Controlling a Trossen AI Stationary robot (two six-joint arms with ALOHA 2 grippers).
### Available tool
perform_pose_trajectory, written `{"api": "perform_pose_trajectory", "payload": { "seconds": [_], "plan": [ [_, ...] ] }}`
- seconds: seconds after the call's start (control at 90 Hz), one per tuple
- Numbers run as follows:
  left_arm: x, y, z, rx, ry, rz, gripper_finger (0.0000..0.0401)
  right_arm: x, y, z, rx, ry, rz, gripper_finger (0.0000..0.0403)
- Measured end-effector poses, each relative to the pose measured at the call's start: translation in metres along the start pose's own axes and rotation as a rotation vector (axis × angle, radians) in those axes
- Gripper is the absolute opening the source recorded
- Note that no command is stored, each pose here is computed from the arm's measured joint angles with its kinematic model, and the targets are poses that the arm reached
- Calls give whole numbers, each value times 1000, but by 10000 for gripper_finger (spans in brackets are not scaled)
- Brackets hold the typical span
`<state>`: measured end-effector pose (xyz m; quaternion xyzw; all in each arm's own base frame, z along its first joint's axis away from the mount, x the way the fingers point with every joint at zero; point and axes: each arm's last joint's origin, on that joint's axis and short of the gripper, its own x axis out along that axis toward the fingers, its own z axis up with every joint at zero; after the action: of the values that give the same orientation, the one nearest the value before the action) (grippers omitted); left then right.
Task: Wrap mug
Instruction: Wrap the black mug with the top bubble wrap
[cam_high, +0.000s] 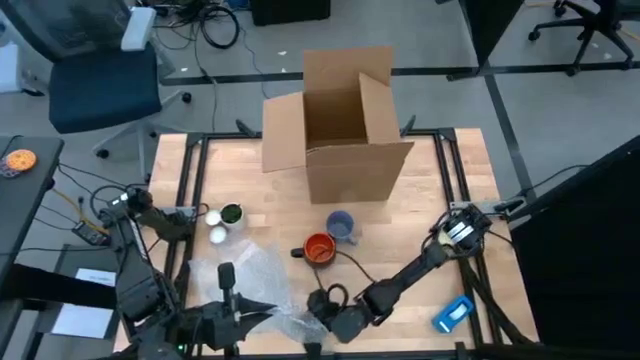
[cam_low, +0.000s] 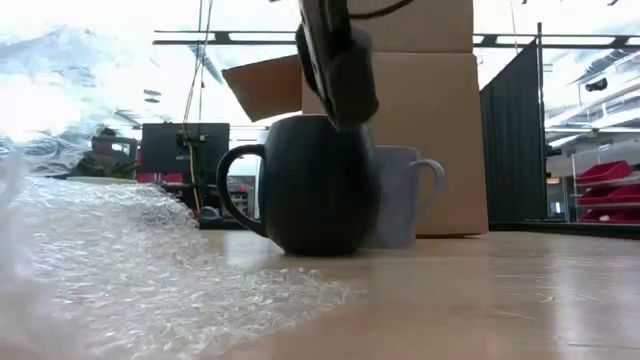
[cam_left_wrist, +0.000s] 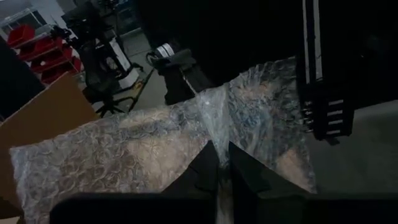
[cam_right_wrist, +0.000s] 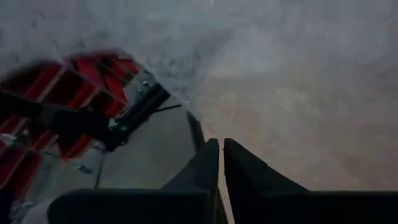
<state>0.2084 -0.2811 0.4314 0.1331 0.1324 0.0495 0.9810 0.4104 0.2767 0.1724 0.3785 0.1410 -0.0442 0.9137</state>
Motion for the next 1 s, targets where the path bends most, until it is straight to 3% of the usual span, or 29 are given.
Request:
{"api": "perform_pose_trajectory", "payload": {
  "seconds": [0.233, 0.411, 0.5, 0.733, 1.0],
  "plan": [
    [-14, -10, -2, 19, 6, -123, 0, -2, -13, -12, 22, 25, -142, 0],
    [-23, -15, -3, 29, -2, -154, 0, 18, -46, -34, 48, 141, -198, 0],
    [-27, -18, -4, 47, -3, -181, 0, 19, -47, -33, 73, 158, -201, 0],
    [-43, -26, -11, 73, 36, -304, 0, 9, -58, -27, 19, 236, -365, 0],
    [-63, -39, -45, -45, 217, -369, 0, -9, -62, -18, -31, 324, -510, 0]
  ]
}}
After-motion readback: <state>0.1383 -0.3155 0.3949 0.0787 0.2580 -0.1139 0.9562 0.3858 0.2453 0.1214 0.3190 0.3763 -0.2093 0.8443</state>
